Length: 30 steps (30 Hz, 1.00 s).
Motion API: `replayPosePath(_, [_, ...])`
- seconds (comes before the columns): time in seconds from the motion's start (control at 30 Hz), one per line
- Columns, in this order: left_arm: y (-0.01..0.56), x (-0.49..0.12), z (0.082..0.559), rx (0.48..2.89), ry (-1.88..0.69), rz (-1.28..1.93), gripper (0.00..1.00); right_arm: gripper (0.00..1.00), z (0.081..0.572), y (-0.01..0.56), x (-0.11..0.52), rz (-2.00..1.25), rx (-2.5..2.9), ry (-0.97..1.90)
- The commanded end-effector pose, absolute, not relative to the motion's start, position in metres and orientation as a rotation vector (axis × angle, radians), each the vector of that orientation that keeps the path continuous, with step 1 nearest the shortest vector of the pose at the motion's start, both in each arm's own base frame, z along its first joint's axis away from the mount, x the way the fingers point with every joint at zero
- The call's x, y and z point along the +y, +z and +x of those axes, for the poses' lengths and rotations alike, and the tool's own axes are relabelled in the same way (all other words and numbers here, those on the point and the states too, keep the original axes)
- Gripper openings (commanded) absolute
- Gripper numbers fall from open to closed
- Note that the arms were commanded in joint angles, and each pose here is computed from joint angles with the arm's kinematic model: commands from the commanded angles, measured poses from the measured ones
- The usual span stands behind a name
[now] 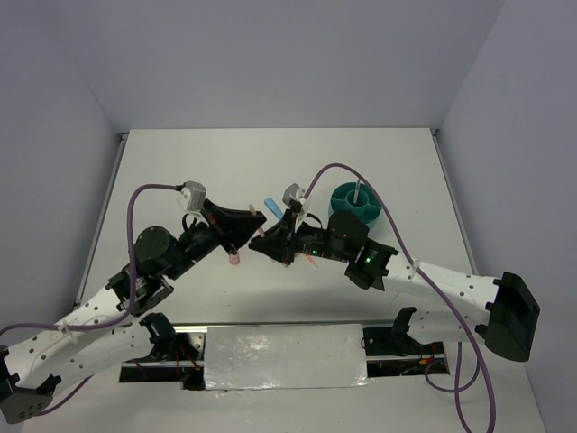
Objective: Sort the stationery into containers
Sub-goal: Close the pen cap on the pen.
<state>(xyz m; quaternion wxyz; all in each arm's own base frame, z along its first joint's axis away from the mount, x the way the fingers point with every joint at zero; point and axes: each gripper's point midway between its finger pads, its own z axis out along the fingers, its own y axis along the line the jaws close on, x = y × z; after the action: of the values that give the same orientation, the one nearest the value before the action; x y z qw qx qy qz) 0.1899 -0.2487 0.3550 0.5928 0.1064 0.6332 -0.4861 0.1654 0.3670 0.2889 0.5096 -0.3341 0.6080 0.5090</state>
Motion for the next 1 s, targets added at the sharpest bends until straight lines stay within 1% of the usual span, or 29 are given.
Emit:
replayPosePath(0.0, [0.384,-0.251,0.181,1.38,-1.181,0.28,0.0,0.08,0.161,0.308,0.369,-0.81,1.384,1.261])
replayPosePath(0.03, [0.382,-0.251,0.182,1.388,-1.176,0.277,0.0,0.01,0.159,0.312,0.369,-0.81,1.37,1.272])
replayPosePath(0.07, [0.38,-0.251,0.183,1.396,-1.171,0.278,0.0,0.0,0.156,0.316,0.368,-0.814,1.356,1.286])
replayPosePath(0.1, [0.379,-0.252,0.184,1.403,-1.167,0.282,0.03,0.0,0.154,0.317,0.367,-0.812,1.351,1.297])
replayPosePath(0.13, [0.378,-0.253,0.183,1.407,-1.164,0.291,0.13,0.0,0.152,0.322,0.365,-0.806,1.338,1.305])
replayPosePath(0.17, [0.376,-0.253,0.185,1.417,-1.158,0.288,0.26,0.0,0.151,0.324,0.364,-0.8,1.331,1.312])
replayPosePath(0.2, [0.379,-0.253,0.184,1.412,-1.157,0.29,0.33,0.0,0.151,0.324,0.363,-0.795,1.333,1.31])
replayPosePath(0.23, [0.38,-0.253,0.185,1.41,-1.148,0.299,0.43,0.0,0.151,0.327,0.362,-0.788,1.33,1.313])
replayPosePath(0.27, [0.381,-0.252,0.185,1.413,-1.145,0.295,0.63,0.0,0.154,0.327,0.36,-0.77,1.339,1.298])
replayPosePath(0.3, [0.383,-0.251,0.185,1.414,-1.142,0.29,0.68,0.0,0.156,0.327,0.36,-0.764,1.349,1.289])
replayPosePath(0.37, [0.382,-0.239,0.196,1.445,-1.067,0.215,0.7,0.0,0.159,0.323,0.36,-0.752,1.378,1.27])
replayPosePath(0.43, [0.395,-0.23,0.198,1.428,-1.037,0.186,0.7,0.0,0.162,0.32,0.36,-0.75,1.395,1.258])
replayPosePath(0.6, [0.419,-0.224,0.195,1.39,-1.028,0.187,0.7,0.0,0.165,0.316,0.364,-0.753,1.428,1.245])
replayPosePath(0.7, [0.423,-0.223,0.197,1.39,-1.023,0.181,0.69,0.0,0.166,0.317,0.367,-0.756,1.434,1.238])
replayPosePath(0.83, [0.42,-0.225,0.201,1.426,-1.011,0.164,0.65,0.0,0.168,0.316,0.368,-0.753,1.448,1.22])
replayPosePath(0.93, [0.411,-0.228,0.208,1.466,-0.987,0.155,0.6,0.0,0.167,0.318,0.368,-0.756,1.444,1.224])
replayPosePath(0.97, [0.409,-0.228,0.208,1.469,-0.987,0.157,0.57,0.0,0.167,0.32,0.369,-0.758,1.438,1.224])
